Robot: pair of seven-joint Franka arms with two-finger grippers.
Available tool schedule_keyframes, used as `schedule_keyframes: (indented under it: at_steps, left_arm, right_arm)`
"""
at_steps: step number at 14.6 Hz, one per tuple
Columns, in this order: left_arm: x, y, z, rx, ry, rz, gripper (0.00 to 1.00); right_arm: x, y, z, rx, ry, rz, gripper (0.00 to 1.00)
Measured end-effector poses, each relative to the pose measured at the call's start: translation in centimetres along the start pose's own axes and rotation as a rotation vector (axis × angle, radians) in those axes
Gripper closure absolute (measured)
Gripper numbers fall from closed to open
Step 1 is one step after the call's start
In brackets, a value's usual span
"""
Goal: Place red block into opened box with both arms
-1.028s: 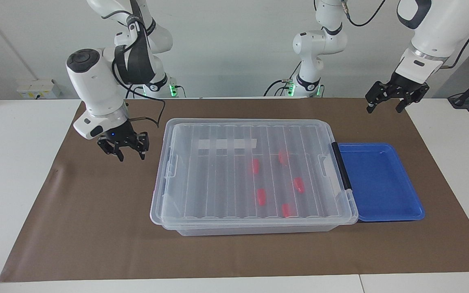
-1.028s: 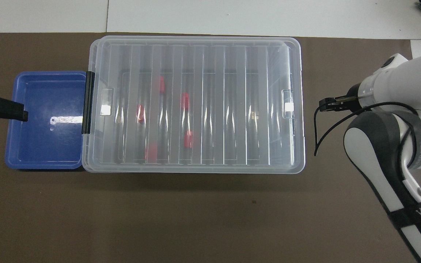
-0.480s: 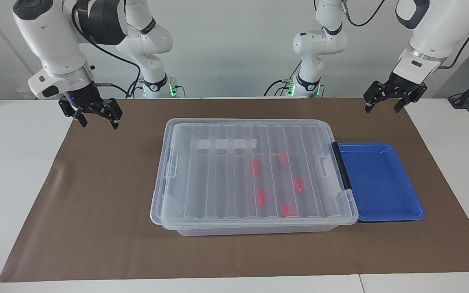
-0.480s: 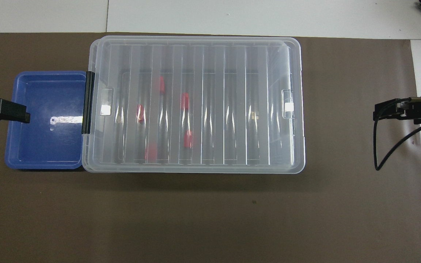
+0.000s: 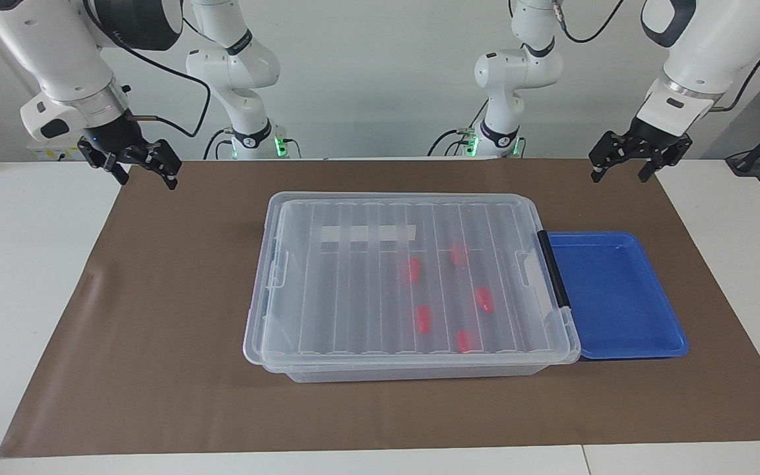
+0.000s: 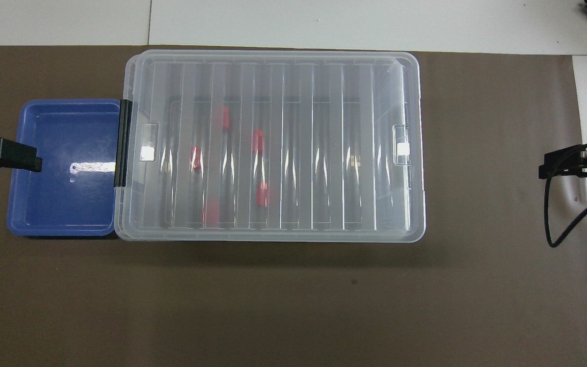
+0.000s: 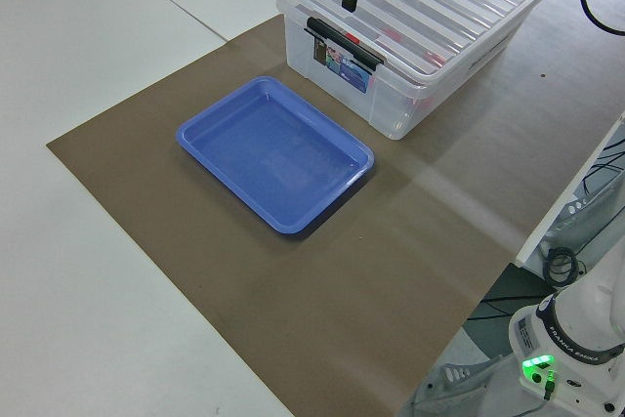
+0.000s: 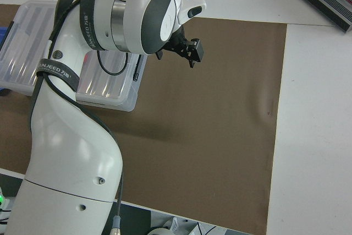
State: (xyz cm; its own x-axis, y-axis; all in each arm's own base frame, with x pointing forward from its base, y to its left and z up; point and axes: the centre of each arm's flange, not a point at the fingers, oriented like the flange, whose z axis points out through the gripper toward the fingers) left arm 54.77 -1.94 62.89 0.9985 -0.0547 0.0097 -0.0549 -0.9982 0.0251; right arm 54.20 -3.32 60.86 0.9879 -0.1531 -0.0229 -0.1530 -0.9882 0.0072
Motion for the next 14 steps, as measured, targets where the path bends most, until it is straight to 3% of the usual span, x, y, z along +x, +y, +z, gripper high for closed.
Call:
schedule_keyframes:
  at_steps: [14]
  left_arm:
    - [0.0, -0.2, -0.1, 0.000, 0.002, -0.003, 0.00]
  right_arm:
    - [0.0, -2.1, -1.0, -0.015, 0.000, -0.040, 0.00]
